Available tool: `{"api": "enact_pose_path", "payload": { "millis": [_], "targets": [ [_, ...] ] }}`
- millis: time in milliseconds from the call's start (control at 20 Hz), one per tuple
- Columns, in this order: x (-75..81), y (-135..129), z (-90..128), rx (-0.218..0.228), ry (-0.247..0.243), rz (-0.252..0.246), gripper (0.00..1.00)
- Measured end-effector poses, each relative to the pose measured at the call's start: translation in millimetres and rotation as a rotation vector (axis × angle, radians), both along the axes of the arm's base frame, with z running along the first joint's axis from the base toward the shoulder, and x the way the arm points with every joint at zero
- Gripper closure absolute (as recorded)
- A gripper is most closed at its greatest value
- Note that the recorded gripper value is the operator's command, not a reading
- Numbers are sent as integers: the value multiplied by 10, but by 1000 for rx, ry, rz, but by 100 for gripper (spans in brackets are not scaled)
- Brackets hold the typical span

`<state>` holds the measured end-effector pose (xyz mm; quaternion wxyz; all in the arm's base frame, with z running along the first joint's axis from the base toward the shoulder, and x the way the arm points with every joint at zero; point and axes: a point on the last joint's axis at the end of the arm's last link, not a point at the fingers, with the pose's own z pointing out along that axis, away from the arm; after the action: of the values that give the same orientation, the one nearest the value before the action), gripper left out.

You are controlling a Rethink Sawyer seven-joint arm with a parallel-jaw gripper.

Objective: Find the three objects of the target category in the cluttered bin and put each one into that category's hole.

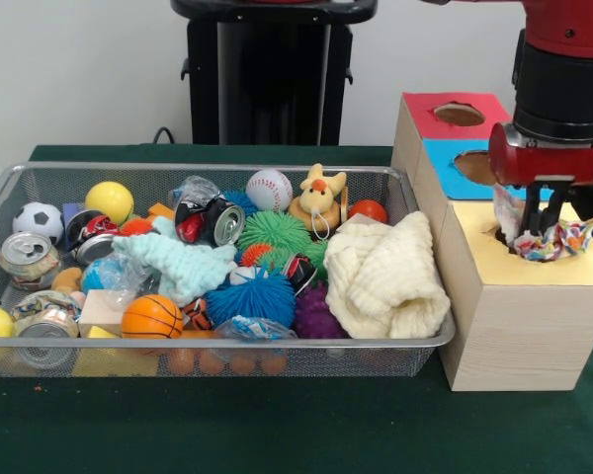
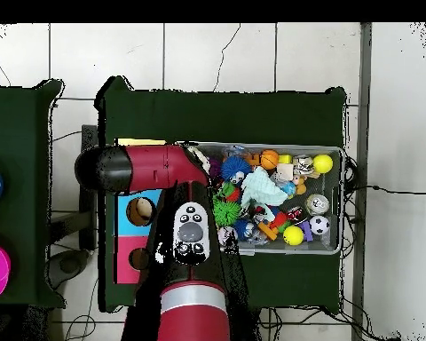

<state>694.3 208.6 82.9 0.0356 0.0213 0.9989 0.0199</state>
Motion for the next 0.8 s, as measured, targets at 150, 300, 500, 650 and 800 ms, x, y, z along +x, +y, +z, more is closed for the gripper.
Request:
{"api": "enact_pose_path", "payload": {
  "millis": [150, 300, 500, 650, 800],
  "targets": [
    [2, -1, -27, -1, 0, 1, 100],
    [15, -2, -48, -3, 0, 2, 100],
    [41, 8, -129, -34, -13, 25, 100],
    [35, 17, -165, -56, -25, 44, 100],
    [8, 40, -214, -93, -59, 80, 100]
  ]
}}
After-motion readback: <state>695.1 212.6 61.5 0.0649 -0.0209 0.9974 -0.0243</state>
